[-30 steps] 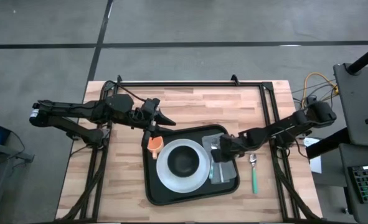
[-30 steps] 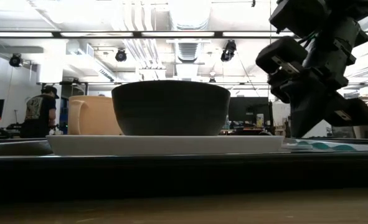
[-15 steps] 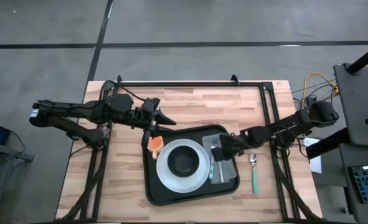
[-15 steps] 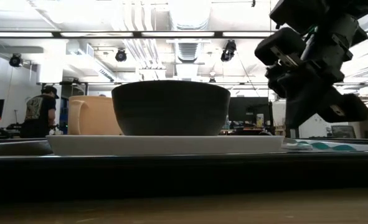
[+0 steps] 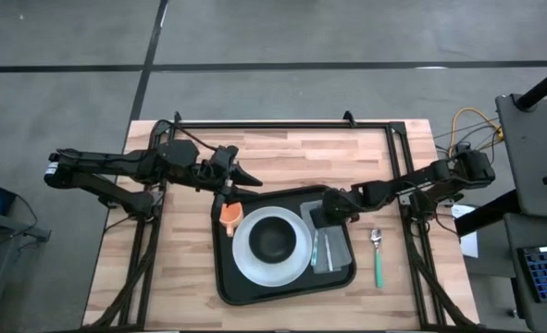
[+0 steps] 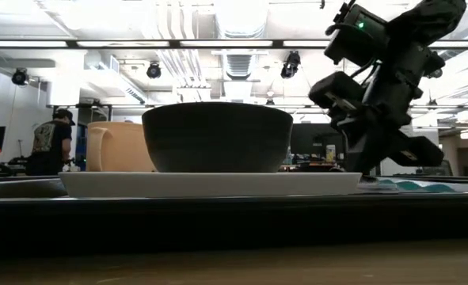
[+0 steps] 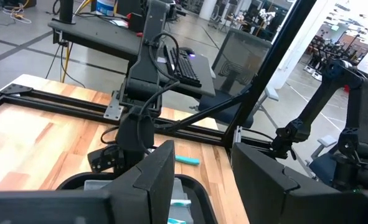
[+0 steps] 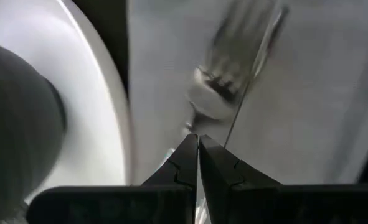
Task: Set up tray
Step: Put the blue butter knife on the gray napkin to the right side of the blue fork
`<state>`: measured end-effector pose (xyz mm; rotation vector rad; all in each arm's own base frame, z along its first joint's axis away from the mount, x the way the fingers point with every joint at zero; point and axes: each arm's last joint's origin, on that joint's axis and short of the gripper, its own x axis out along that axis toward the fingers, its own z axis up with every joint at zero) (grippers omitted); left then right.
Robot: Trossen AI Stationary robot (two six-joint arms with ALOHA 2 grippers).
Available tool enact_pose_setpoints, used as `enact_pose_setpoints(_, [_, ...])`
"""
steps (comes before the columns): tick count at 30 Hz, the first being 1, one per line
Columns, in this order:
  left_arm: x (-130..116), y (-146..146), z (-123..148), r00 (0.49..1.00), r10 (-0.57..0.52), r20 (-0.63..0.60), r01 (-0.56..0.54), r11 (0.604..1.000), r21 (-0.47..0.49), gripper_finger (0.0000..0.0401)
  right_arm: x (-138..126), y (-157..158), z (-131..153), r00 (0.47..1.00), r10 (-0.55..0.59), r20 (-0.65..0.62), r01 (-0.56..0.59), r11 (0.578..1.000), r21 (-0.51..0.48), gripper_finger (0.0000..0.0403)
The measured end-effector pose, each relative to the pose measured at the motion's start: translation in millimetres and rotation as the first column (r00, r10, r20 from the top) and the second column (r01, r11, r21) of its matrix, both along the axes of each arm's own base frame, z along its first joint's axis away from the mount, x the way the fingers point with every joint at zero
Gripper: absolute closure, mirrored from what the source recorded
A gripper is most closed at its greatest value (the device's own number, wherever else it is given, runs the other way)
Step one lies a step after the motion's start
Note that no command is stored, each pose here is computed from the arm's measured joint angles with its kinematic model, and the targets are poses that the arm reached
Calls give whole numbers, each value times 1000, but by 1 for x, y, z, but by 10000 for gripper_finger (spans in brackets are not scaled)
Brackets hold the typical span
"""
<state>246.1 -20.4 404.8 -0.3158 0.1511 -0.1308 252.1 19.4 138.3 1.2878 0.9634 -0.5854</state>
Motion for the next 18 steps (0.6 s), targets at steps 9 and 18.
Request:
enact_pose_setpoints(9, [0,0,0,1000,0,0,0,1000,0,260,-8,4,2,998,27,-50,-27,1000,-3,395])
enact_pose_setpoints(18, [0,0,0,1000,3,1,-3,1000,7,260,-13,4,3,998,45,-49,-45,999,-2,395])
